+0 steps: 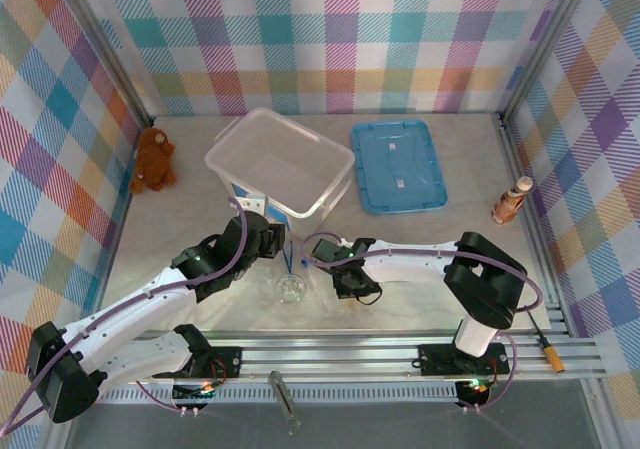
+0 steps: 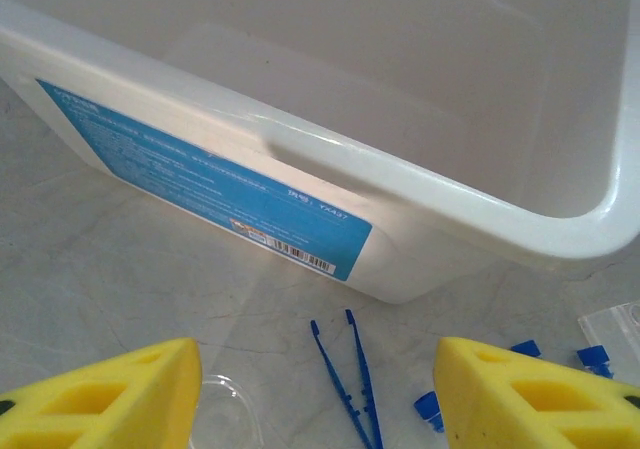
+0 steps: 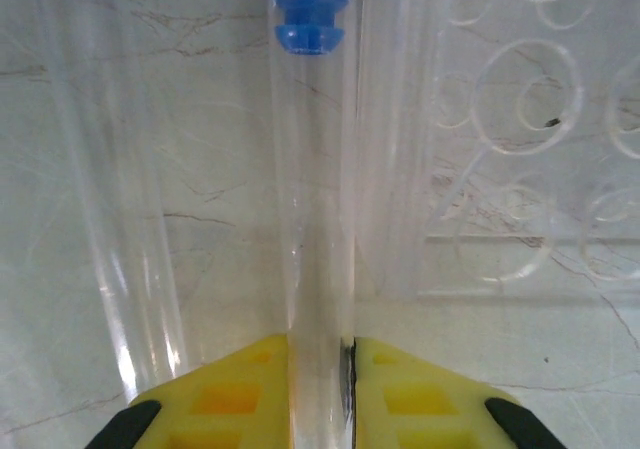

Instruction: Organize the chemistry lab equipment

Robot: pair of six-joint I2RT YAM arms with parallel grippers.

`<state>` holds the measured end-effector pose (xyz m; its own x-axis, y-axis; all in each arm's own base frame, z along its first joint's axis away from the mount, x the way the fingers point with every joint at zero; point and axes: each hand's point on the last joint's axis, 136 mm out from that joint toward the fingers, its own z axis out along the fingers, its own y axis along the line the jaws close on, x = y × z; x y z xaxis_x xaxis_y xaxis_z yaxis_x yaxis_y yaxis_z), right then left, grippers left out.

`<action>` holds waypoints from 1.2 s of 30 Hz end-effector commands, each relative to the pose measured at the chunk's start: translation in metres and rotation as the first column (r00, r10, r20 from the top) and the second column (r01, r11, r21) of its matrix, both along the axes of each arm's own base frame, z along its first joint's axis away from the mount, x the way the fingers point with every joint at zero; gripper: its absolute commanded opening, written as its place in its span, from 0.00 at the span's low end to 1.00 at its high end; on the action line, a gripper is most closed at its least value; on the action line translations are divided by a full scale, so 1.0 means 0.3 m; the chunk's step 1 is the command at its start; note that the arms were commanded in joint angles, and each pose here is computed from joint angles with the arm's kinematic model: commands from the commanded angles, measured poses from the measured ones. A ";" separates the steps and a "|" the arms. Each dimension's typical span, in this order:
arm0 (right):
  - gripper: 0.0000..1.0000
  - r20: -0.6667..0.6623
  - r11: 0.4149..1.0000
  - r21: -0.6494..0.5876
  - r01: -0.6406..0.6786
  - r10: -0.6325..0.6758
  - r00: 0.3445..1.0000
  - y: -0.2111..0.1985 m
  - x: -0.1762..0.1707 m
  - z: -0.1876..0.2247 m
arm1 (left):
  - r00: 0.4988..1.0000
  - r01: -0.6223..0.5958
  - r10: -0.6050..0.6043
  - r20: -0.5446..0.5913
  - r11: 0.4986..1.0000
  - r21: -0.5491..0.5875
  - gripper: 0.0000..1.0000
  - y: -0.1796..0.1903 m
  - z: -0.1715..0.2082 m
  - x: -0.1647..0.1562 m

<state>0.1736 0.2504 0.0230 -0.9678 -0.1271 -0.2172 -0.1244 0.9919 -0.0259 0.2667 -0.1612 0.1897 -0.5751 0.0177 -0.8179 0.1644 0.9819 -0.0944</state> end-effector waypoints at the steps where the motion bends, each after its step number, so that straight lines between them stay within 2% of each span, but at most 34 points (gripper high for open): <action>1: 0.17 0.048 0.999 0.040 -0.017 0.015 0.999 0.002 0.018 0.083 | 1.000 0.020 -0.020 0.006 0.998 -0.054 0.63 -0.035 0.043 -0.005; 6: 0.18 0.092 0.992 0.121 -0.025 0.014 0.996 0.008 0.019 0.195 | 0.999 0.039 -0.038 0.008 0.994 -0.102 0.58 -0.046 0.069 -0.020; 11: 0.18 0.142 0.979 0.203 -0.020 -0.010 0.990 -0.008 0.015 0.307 | 0.999 0.050 -0.050 0.004 0.990 -0.135 0.61 -0.061 0.090 -0.024; 18: 0.19 0.269 0.961 0.278 0.006 -0.083 0.959 -0.064 0.053 0.438 | 0.986 0.139 -0.155 -0.055 0.965 -0.223 0.60 -0.179 0.086 -0.026; 21: 0.19 0.315 0.936 0.352 0.014 -0.132 0.940 -0.073 0.088 0.483 | 0.972 0.199 -0.225 -0.064 0.940 -0.279 0.61 -0.248 0.095 -0.033; 25: 0.19 0.327 0.861 0.506 0.053 -0.248 0.912 -0.098 0.152 0.533 | 0.940 0.302 -0.338 -0.041 0.883 -0.360 0.63 -0.357 0.130 -0.054; 30: 0.19 0.372 0.819 0.570 0.056 -0.318 0.872 -0.120 0.214 0.614 | 0.904 0.369 -0.426 -0.042 0.825 -0.427 0.64 -0.436 0.139 -0.079; 36: 0.19 0.292 0.724 0.686 0.074 -0.367 0.883 -0.094 0.271 0.653 | 0.850 0.433 -0.525 -0.049 0.748 -0.504 0.65 -0.527 0.138 -0.105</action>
